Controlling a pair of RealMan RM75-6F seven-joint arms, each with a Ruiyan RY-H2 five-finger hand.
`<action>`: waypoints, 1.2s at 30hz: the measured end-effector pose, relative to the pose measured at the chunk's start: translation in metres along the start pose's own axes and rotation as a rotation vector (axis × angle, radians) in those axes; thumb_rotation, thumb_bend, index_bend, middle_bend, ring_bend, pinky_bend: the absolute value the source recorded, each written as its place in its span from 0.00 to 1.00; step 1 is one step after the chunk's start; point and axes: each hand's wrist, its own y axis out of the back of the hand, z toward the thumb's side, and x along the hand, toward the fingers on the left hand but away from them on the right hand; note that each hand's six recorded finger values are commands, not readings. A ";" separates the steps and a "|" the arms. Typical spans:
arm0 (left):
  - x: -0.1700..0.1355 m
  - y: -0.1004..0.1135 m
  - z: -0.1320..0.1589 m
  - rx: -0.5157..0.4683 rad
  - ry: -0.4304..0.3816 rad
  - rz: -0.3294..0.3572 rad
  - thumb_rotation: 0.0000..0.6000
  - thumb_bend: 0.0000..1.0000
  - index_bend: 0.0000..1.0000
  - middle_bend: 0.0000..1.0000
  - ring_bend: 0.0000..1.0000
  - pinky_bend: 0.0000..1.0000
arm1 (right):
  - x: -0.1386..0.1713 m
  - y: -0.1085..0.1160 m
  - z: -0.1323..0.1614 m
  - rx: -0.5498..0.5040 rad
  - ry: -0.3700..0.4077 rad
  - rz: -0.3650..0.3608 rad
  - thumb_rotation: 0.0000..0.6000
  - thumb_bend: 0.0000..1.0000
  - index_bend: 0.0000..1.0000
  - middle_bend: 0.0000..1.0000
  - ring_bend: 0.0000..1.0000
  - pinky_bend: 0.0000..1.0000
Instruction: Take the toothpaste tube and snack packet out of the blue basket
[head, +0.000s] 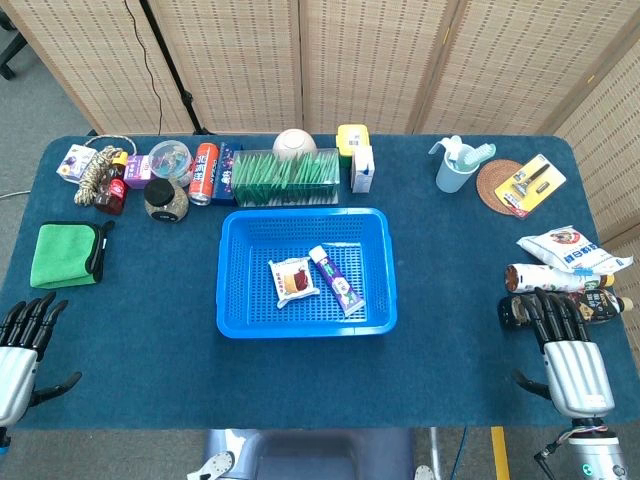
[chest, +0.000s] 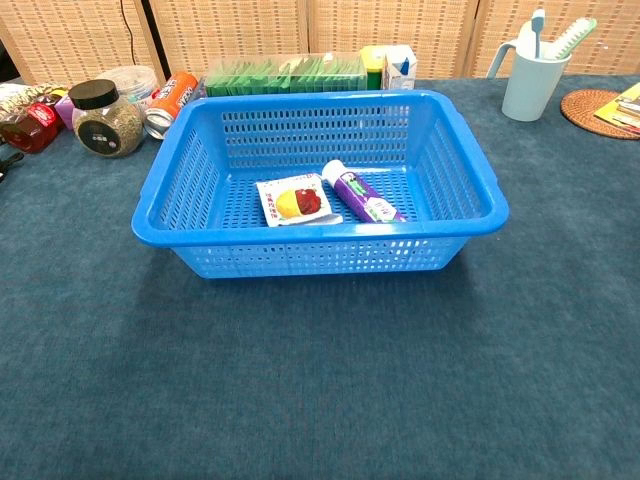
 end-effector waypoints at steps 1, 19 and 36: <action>0.000 0.000 0.000 -0.001 0.000 0.000 1.00 0.10 0.00 0.00 0.00 0.00 | 0.000 0.000 0.000 -0.001 0.001 0.001 1.00 0.00 0.00 0.00 0.00 0.00; 0.021 0.014 0.028 0.013 -0.068 0.014 1.00 0.10 0.00 0.00 0.00 0.00 | -0.001 0.003 -0.004 -0.014 -0.014 -0.003 1.00 0.00 0.00 0.00 0.00 0.00; 0.146 0.017 0.144 0.062 -0.282 -0.121 1.00 0.10 0.00 0.00 0.00 0.00 | -0.019 -0.002 -0.022 -0.001 -0.079 0.008 1.00 0.00 0.00 0.00 0.00 0.00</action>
